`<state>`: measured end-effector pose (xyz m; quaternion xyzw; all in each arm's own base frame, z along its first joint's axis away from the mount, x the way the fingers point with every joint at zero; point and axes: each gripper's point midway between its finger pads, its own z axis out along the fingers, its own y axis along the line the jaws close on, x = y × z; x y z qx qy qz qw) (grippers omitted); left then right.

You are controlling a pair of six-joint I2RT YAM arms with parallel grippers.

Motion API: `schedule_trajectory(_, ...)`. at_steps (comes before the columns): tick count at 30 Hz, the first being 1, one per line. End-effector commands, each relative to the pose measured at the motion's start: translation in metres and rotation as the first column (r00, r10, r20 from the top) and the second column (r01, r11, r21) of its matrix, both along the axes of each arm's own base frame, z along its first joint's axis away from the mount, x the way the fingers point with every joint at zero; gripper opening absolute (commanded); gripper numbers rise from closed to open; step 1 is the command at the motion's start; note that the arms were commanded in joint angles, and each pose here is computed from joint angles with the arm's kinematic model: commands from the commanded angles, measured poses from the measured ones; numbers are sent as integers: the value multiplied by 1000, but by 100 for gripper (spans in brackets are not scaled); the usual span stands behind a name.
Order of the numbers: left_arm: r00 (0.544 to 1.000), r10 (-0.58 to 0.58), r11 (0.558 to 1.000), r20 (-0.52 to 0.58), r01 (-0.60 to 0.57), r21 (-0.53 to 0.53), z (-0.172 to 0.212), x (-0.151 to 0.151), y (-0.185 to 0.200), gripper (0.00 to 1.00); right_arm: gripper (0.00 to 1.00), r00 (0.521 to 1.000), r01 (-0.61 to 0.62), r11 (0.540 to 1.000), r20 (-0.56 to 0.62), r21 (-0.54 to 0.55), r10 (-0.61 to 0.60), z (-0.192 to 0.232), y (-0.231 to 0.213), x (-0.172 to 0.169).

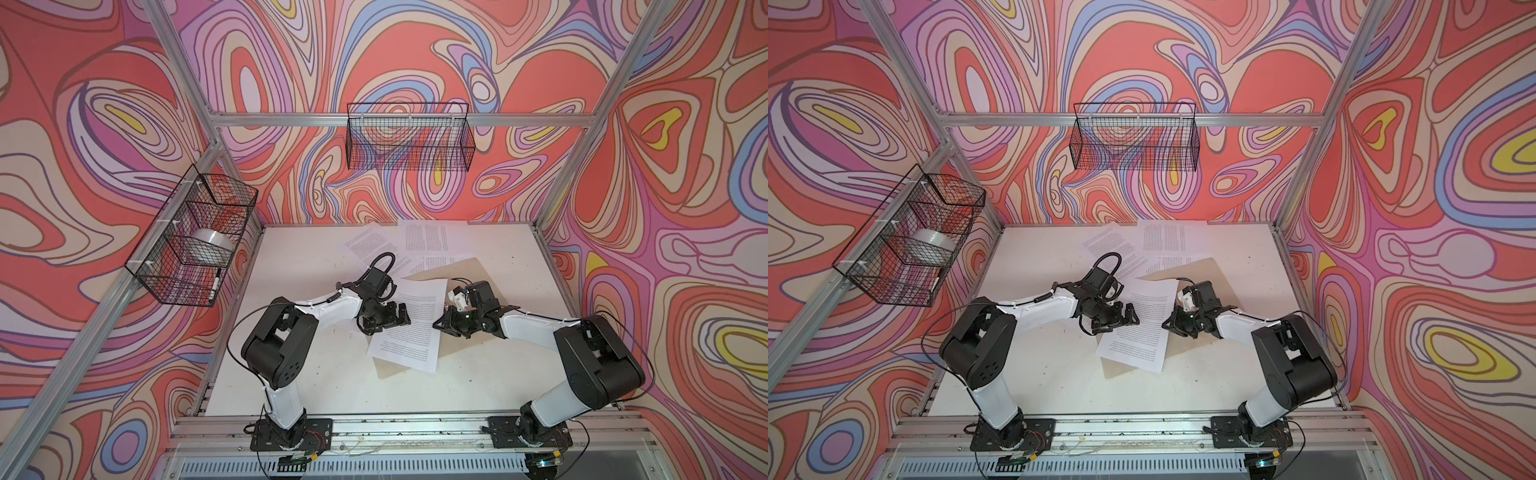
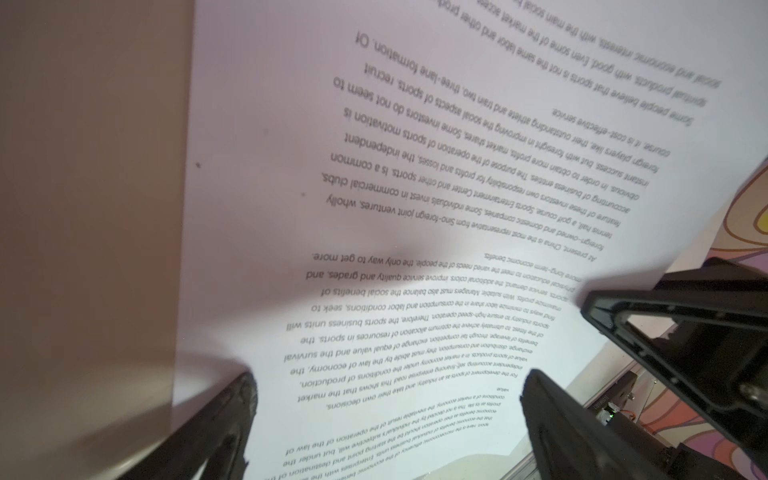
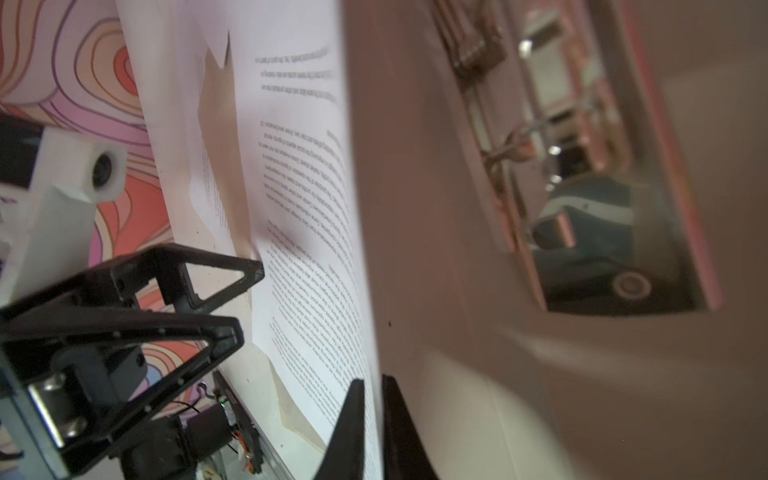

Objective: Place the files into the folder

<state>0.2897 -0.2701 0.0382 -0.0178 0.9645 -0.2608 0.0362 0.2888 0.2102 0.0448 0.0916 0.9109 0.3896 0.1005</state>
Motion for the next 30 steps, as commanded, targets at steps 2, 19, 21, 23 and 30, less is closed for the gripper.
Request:
schedule_trajectory(2, 989, -9, 999, -150, 15, 41, -41, -30, 5, 100, 3, 997, 73, 997, 23, 26, -73, 3, -1, 11)
schedule_trajectory(19, 999, 31, 989, -43, -37, -141, 39, 0, 6, 100, 0, 923, -69, 995, 374, -66, 89, 101, 4, 45)
schedule_trajectory(21, 999, 50, 985, -1, -50, -167, 62, 5, 14, 100, 0, 868, -177, 982, 461, -63, 186, 132, 19, 53)
schedule_trajectory(23, 996, 83, 980, 29, -76, -184, 77, 9, 26, 100, 0, 828, -278, 956, 481, -96, 289, 143, 29, 59)
schedule_trajectory(30, 984, 178, 970, 27, -170, -175, 76, 7, 67, 100, 0, 735, -420, 853, 434, -310, 520, 127, 30, 84)
